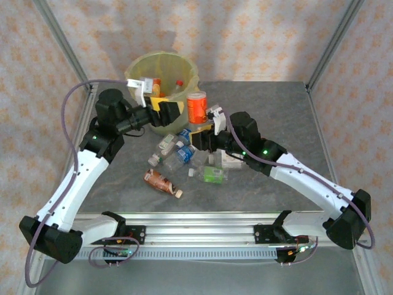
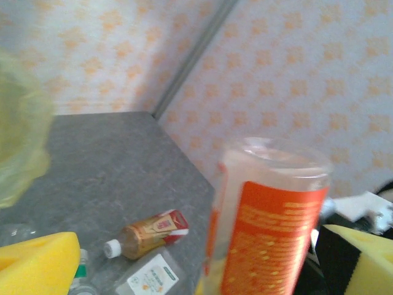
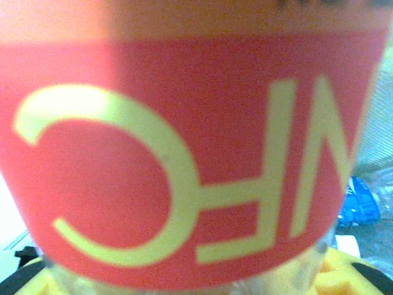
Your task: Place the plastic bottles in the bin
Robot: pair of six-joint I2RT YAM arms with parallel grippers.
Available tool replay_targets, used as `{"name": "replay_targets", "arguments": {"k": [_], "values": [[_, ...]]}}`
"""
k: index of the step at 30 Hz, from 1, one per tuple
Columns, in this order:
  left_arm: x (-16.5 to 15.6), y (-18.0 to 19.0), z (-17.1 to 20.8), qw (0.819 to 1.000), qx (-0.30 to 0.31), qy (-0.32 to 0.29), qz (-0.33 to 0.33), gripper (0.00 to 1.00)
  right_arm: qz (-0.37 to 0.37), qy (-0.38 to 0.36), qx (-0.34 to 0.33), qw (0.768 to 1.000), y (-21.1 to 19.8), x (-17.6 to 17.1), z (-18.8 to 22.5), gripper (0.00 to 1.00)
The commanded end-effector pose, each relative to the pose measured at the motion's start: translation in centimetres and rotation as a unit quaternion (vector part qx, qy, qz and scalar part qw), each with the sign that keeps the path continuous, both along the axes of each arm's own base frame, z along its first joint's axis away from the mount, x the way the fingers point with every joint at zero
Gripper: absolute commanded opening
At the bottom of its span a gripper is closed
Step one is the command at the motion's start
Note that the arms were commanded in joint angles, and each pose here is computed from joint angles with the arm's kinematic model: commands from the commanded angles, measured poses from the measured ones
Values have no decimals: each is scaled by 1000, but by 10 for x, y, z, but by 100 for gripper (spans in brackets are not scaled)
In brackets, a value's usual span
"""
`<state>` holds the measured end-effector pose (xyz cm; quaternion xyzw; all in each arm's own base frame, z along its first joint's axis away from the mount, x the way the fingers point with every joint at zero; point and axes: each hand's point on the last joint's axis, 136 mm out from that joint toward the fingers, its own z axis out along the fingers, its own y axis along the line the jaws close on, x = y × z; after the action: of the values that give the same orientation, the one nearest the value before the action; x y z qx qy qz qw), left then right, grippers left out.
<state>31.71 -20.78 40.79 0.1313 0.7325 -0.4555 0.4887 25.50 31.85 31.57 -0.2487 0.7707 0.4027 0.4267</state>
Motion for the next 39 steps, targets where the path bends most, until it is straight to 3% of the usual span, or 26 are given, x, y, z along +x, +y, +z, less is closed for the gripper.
{"name": "replay_targets", "arguments": {"k": [1,12,18,24,27,32,37,39], "values": [[-22,-20,31,996,9,-61,-59,100,40,-27,41,998,14,-4,29,35],[0,-32,27,999,6,-12,-49,100,82,-24,71,994,25,-14,40,36],[-1,-41,27,997,-3,-4,-78,100,87,-25,79,993,26,-15,43,37],[-11,-46,28,995,2,-10,-102,92,88,-28,83,992,28,-14,44,37],[-14,-49,26,994,5,-9,-112,85,91,-30,83,992,30,-13,46,37],[-15,-51,27,993,6,-11,-115,64,90,-29,81,992,30,-12,46,38],[-10,-48,30,995,13,-18,-97,38,78,-26,74,994,28,-10,42,46],[-9,-46,32,996,13,-24,-90,36,69,-27,72,995,25,-8,42,52]]}}
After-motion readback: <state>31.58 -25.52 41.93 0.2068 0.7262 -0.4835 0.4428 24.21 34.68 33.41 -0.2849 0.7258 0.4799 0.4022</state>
